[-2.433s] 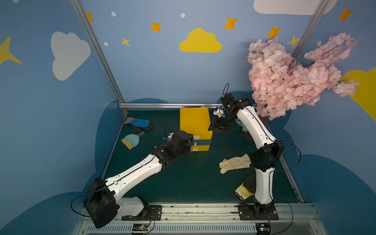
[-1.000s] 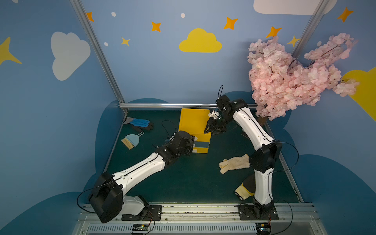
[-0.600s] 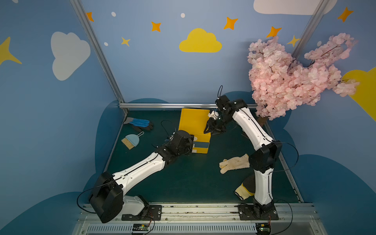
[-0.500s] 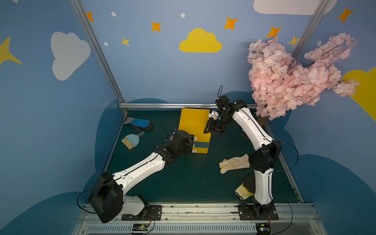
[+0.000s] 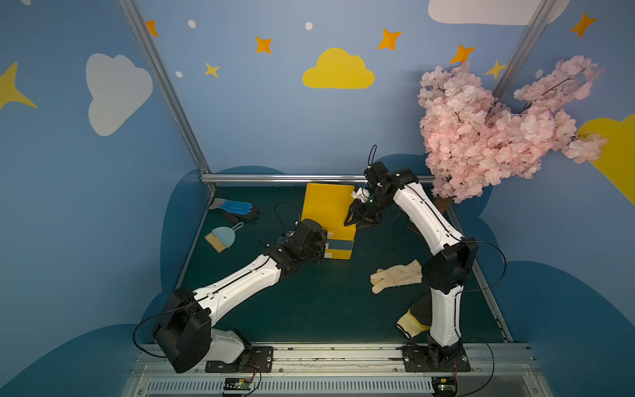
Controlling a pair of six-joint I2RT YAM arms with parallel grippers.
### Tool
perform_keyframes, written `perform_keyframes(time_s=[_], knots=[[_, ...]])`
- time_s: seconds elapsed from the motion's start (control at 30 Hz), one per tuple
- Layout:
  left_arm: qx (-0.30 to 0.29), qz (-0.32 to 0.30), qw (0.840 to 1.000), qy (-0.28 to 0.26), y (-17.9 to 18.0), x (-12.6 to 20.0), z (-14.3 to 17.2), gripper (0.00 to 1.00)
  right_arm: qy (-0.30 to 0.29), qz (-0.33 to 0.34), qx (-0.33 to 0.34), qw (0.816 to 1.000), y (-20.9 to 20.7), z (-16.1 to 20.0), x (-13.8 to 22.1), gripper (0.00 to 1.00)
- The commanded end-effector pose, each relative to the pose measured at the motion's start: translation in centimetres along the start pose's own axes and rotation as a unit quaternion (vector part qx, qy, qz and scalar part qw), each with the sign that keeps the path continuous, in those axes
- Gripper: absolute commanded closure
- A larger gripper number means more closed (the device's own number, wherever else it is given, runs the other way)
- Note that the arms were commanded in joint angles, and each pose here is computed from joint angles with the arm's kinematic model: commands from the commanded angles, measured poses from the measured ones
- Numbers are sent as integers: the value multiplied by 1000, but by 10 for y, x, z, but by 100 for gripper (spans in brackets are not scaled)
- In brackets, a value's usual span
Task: Take the keys out of the drawer
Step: Open the drawer in the storage box.
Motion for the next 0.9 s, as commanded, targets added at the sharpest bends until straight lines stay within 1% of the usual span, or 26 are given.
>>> perform_keyframes(time_s=[0.0,0.13,0.23,0.4,0.53,0.73,0.87], knots=[[10,-21,999,-28,16,-7,-15,44,43,-11,-2,999,12,25,-2,50],[28,-24,999,-28,20,-10,-17,44,39,-7,1,999,12,24,0,49],[26,-35,998,-35,22,-4,-18,44,37,-3,-1,999,11,24,1,49],[26,-44,998,-24,25,4,-15,44,38,-2,-3,999,9,25,1,49],[22,-66,997,-22,37,15,-14,44,49,-18,-15,999,6,26,-5,49],[17,-79,997,-19,51,33,-14,44,44,-19,-18,999,3,22,-5,48],[10,-72,997,-16,51,50,-11,44,44,-23,-18,999,3,22,-6,48]])
Point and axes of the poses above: each gripper's point midway between its finger pads, its own x axis back along the fingers, its own y axis along the line the jaws close on, z = x × y, the point moved 1 cm from there along x, back along the fingers, and after that the axes turned 13 degrees about x, right-handed, at the moved point
